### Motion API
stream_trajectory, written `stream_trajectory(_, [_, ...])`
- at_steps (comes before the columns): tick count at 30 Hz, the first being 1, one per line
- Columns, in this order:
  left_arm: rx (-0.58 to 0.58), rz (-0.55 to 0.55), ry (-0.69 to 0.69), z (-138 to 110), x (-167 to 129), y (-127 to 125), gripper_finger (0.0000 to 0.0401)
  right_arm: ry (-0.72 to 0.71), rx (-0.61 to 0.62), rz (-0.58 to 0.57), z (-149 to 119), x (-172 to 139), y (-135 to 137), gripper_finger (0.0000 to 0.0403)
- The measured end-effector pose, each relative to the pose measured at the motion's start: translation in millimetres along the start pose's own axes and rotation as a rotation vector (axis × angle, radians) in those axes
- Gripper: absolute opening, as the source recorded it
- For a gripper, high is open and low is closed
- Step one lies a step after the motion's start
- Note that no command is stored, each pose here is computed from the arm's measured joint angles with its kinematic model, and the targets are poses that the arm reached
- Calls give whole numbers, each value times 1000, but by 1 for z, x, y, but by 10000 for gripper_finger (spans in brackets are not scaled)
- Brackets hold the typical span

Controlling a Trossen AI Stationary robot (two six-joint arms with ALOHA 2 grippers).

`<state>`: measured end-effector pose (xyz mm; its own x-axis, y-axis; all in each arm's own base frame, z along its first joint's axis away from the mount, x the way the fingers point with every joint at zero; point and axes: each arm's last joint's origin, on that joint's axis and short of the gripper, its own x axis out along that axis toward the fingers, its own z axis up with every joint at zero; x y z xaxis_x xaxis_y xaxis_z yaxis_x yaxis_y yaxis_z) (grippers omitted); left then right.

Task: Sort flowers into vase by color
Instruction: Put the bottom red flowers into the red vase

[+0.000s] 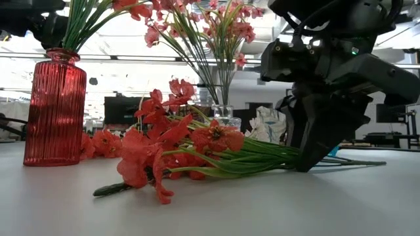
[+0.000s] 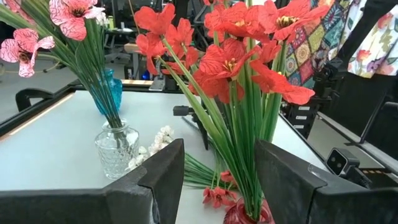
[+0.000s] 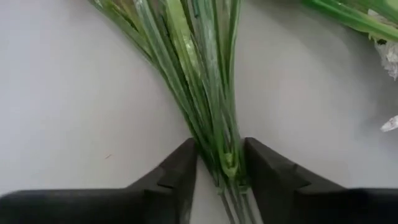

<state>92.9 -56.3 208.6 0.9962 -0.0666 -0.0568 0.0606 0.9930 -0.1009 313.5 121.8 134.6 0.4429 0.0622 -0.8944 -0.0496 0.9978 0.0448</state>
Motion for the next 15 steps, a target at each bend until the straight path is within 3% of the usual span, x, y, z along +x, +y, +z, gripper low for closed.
stream_trajectory(7, [4,1,5,-1,0,0,181,9,-1,32,0,-2,0,39])
stream_trajectory(15, [5,1,6,-1,0,0,180,42,-29,76,18,-16,7,49])
